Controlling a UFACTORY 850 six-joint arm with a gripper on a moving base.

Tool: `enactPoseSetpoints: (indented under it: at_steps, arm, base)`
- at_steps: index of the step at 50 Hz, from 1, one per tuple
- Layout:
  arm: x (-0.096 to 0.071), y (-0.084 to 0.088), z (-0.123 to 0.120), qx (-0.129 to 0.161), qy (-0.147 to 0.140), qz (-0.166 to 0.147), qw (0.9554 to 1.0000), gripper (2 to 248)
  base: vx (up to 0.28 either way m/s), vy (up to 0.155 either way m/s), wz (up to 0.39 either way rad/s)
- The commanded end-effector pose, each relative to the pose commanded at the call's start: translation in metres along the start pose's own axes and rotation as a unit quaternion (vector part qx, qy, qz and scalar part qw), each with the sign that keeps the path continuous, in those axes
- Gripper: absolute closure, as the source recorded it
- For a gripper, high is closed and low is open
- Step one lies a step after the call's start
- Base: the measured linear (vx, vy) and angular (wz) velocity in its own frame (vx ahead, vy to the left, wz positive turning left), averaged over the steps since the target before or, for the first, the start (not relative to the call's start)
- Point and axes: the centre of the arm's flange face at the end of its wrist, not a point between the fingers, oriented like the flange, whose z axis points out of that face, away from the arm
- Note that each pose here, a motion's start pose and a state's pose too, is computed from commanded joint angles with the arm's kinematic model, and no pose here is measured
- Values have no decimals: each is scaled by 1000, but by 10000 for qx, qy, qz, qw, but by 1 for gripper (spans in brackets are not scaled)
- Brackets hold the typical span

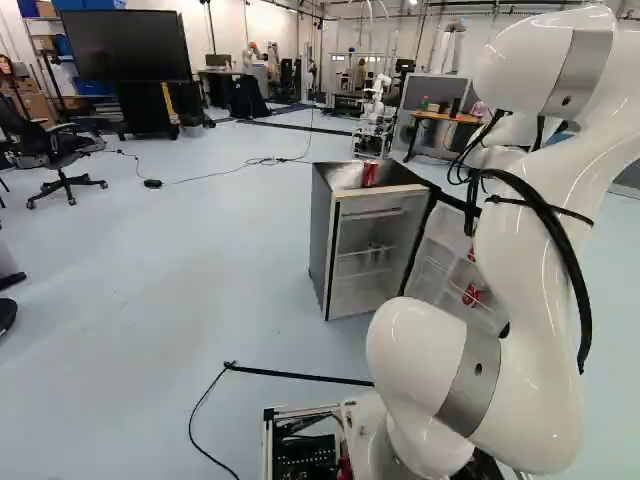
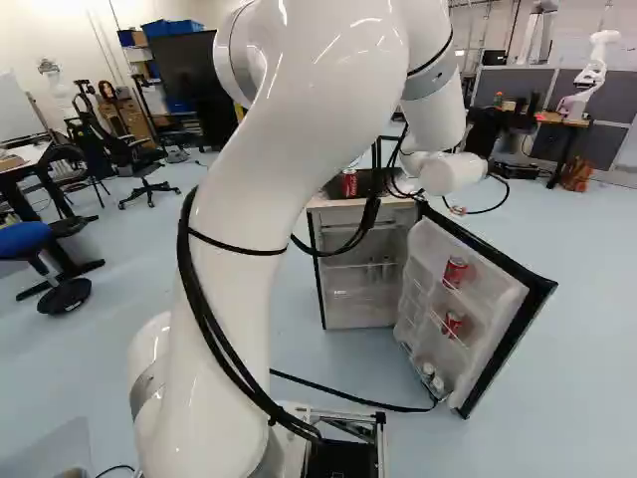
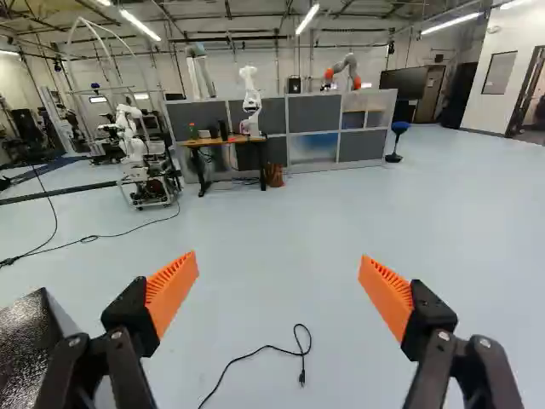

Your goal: Grab a drink from the fridge

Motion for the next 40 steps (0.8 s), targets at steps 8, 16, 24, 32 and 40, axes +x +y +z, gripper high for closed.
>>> enactPoseSetpoints:
  at_steps: [8, 16, 24, 32, 40]
  arm:
    - [2, 6, 12, -46, -295, 21, 9996, 3]
    - [4, 11, 23, -76, -597, 38, 9982, 3]
    - [5, 13, 30, -88, -900, 51, 9959, 3]
    - [7, 13, 28, -85, -1240, 59, 9922, 3]
    - [9, 12, 23, -77, -1587, 64, 9873, 3]
  base:
    - [0, 0, 0]
    - [0, 0, 0]
    - [0, 0, 0]
    - [0, 0, 0]
    - [0, 0, 0]
